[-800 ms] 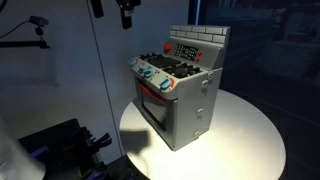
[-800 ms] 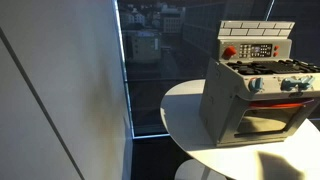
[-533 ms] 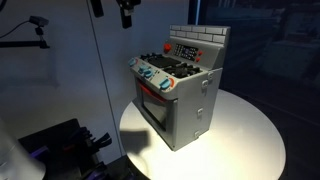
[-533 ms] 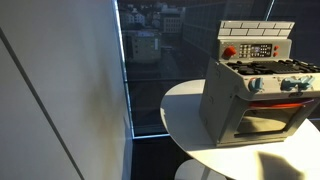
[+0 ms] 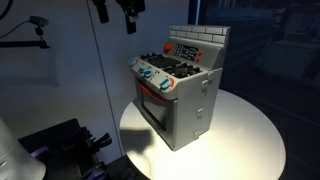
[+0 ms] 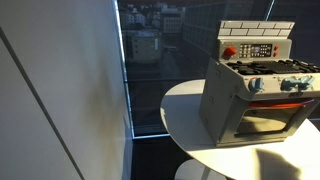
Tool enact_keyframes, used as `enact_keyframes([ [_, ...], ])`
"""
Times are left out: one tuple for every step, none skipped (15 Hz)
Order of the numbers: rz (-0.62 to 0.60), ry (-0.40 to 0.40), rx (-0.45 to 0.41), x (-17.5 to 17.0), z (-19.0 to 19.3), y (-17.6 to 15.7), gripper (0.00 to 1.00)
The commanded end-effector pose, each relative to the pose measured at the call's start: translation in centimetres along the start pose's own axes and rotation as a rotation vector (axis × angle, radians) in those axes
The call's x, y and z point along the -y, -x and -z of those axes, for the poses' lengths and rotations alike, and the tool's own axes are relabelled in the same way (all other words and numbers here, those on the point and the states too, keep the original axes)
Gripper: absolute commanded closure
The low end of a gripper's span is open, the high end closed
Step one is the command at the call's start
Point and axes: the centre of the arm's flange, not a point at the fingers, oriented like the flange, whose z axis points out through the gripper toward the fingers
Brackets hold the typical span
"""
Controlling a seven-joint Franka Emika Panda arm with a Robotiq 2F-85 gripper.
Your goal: Press the top right button on the stove
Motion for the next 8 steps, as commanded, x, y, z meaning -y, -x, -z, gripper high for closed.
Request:
enact_keyframes([
  [-0.050,0.050,-0.022,-0.6,-1.5,-2.0,0.00],
  [-0.063,0.064,-0.028,-0.8,-1.9,-2.6,0.00],
  [-0.077,0.078,-0.038,-0.9,-2.4,-3.2,0.00],
  [-0.090,0.092,-0.048,-1.0,-2.9,-3.7,0.00],
  [-0.108,0.107,-0.059,-1.1,-3.4,-4.3,0.00],
  [-0.130,0.124,-0.073,-1.2,-3.9,-4.9,0.00],
  [-0.151,0.139,-0.085,-1.3,-4.4,-5.4,0.00],
  [-0.175,0.157,-0.100,-1.5,-4.8,-6.0,0.00],
])
